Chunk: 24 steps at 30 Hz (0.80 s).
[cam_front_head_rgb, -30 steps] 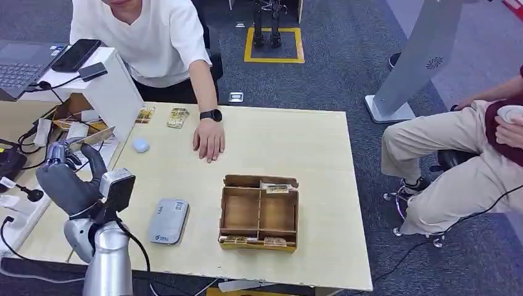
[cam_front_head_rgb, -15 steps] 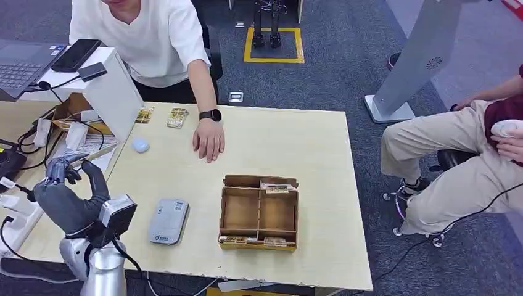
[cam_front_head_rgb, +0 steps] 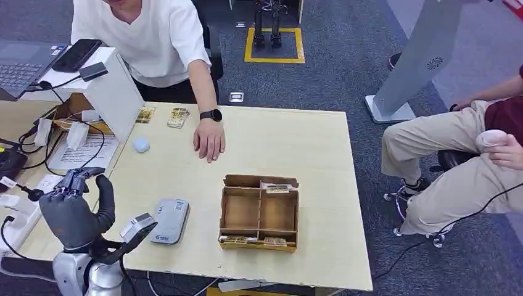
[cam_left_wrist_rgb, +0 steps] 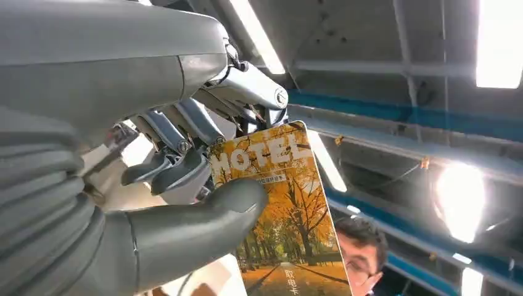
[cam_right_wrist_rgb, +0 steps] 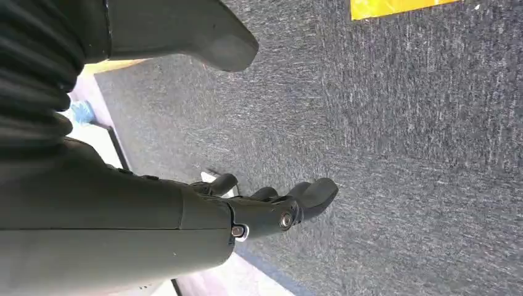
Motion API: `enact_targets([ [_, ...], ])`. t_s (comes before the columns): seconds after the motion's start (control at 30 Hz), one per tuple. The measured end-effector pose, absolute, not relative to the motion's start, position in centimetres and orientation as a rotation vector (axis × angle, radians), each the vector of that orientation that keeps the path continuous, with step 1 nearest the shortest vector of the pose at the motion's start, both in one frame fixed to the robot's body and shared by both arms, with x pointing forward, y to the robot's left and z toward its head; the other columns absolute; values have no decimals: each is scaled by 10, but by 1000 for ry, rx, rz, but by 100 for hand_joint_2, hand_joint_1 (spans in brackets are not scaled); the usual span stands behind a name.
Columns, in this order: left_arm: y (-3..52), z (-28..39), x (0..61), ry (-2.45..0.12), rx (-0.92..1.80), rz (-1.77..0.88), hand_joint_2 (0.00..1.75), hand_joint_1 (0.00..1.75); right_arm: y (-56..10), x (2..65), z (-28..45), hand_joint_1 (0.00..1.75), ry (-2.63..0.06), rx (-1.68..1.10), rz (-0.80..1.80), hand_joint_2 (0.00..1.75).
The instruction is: Pass the card to the sensor for recognition and then transmit it.
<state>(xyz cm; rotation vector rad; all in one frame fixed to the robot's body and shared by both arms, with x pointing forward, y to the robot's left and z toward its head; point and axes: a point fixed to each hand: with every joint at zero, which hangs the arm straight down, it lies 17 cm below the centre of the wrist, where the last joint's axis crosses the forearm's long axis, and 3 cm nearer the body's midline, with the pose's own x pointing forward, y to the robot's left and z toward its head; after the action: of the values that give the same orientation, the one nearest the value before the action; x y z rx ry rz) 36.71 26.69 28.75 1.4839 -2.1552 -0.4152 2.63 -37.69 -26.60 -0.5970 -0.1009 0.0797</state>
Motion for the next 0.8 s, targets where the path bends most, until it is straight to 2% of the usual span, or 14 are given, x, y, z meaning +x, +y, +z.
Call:
enact_targets([
  [0.27,247,257,366,-1964,1633,-770,175,175,-375,26,-267,0,-104,-579,82,175],
  [0.4,251,242,365,-1834,1640,-747,175,175,-377,27,-267,0,-107,-578,85,175],
  [0.8,256,200,380,-1694,1551,-696,175,175,-382,28,-267,0,-108,-581,76,175],
])
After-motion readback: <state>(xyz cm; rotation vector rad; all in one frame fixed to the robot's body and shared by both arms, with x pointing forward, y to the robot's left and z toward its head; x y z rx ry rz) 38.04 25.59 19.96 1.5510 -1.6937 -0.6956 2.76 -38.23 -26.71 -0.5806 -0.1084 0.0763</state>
